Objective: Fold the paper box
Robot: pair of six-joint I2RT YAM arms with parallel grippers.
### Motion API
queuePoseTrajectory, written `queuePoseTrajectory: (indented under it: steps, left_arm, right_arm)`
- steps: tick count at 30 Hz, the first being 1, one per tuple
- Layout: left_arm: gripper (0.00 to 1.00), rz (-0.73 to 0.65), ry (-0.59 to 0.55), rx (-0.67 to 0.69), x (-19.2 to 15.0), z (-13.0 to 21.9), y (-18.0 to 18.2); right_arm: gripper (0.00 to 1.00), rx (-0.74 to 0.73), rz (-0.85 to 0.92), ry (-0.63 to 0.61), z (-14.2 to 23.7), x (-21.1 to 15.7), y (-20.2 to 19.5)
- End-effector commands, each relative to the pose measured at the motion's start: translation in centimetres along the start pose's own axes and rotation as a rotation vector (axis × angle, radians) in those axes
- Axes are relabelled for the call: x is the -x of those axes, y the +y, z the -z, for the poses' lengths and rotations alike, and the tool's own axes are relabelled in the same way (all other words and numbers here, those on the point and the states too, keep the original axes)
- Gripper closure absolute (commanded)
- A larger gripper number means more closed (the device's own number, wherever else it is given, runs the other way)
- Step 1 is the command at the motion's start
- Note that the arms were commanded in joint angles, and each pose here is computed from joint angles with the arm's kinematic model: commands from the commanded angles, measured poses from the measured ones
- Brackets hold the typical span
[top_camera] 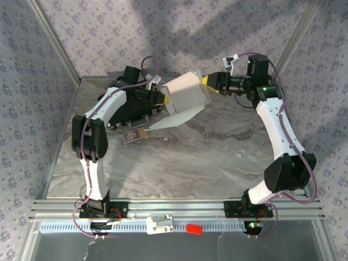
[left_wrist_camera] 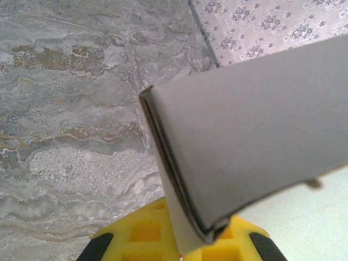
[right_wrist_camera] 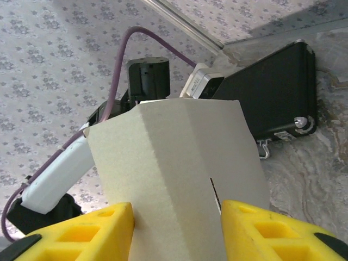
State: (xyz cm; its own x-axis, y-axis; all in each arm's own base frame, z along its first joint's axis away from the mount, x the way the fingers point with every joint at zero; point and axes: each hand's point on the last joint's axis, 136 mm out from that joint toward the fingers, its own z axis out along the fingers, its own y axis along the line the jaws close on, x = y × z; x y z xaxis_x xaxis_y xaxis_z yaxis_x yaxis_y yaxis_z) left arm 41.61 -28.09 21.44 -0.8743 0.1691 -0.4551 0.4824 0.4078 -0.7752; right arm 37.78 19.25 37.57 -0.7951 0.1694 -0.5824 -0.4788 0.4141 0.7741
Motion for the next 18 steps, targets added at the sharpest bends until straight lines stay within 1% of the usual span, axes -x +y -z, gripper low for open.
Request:
queuePoseTrajectory:
  steps: [1, 8, 18]
  left_arm:
    - [1.0, -0.057, -0.011, -0.012, 0.9, 0.4, -1.9]
    - [1.0, -0.066, -0.006, -0.011, 0.7, 0.0, -2.2]
    - [1.0, -0.083, -0.012, -0.007, 1.0, 0.2, -2.5]
  right_arm:
    - [0.52, -0.056, 0.015, 0.026, -0.4, -0.5, -0.7]
    - [0.53, -0.179, 0.056, 0.041, -1.0, -1.1, -1.6]
    - [0.63, -0.306, 0.1, 0.034, -1.1, -1.1, -2.7]
